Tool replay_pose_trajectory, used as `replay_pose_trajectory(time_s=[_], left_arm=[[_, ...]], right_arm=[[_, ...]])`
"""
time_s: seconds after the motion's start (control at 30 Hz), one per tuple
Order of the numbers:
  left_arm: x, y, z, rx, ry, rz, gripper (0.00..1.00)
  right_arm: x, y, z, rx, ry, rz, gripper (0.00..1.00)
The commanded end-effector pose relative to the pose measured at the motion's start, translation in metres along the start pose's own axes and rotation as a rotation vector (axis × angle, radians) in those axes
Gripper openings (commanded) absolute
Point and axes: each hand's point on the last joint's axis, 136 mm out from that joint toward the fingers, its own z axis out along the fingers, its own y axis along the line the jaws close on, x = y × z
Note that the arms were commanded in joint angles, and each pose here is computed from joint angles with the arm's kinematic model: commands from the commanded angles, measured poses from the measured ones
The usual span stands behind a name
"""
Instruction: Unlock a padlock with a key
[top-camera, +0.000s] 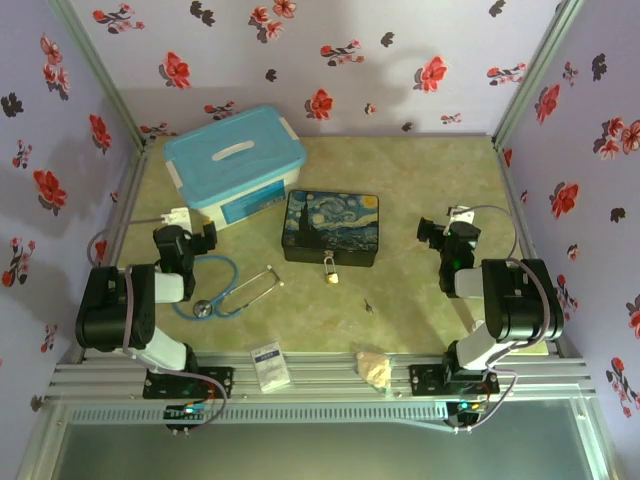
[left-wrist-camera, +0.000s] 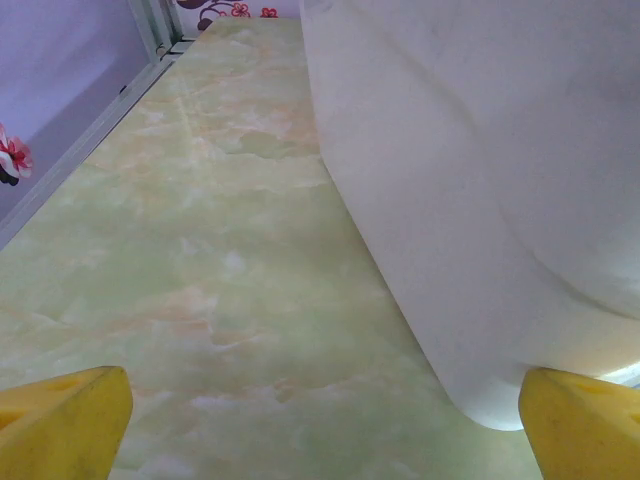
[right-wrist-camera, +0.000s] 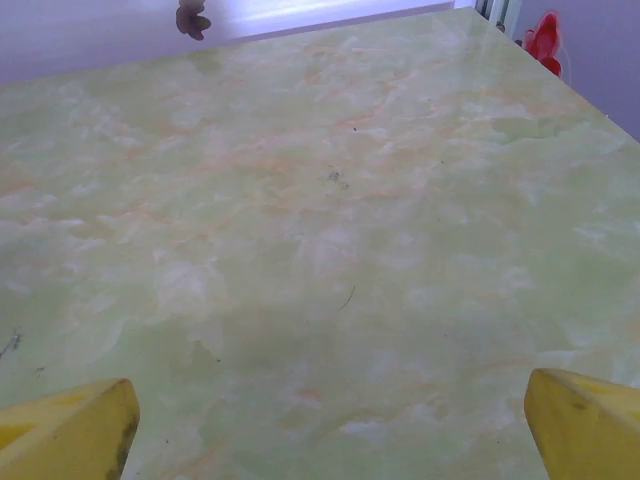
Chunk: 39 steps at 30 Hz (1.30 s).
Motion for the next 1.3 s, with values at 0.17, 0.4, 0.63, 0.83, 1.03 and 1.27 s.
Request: replay_pose_trajectory(time_s=[0.17, 0.4, 0.63, 0.83, 1.03, 1.27], left_arm=[[-0.015, -0.009, 0.003, 0.035, -0.036, 0.036, 1.0], [-0.015, -0.009, 0.004, 0.034, -0.036, 0.035, 1.0], [-0.015, -0.01, 0.004, 0.035, -0.035, 0.034, 1.0], [-0.014, -0.01, 0.004, 0.036, -0.034, 0.035, 1.0], [-0.014, -0.007, 0.003, 0.03, -0.036, 0.024, 1.0], [-0.026, 0.0, -0.009, -0.009, -0.084, 0.01, 1.0]], right_arm=[[-0.011, 0.0, 0.002, 0.0, -0.026, -0.014, 0.99], [-0.011, 0.0, 0.002, 0.0, -0.028, -0.012, 0.99], [-0.012, 0.0, 0.002, -0.002, -0.03, -0.011, 0.99], [-0.012, 0.0, 0.003, -0.001, -0.028, -0.012, 0.99], [-0.011, 0.0, 0.002, -0.001, -0.027, -0.012, 0.99], [-0.02, 0.001, -0.005, -0.01, -0.057, -0.011, 0.99]])
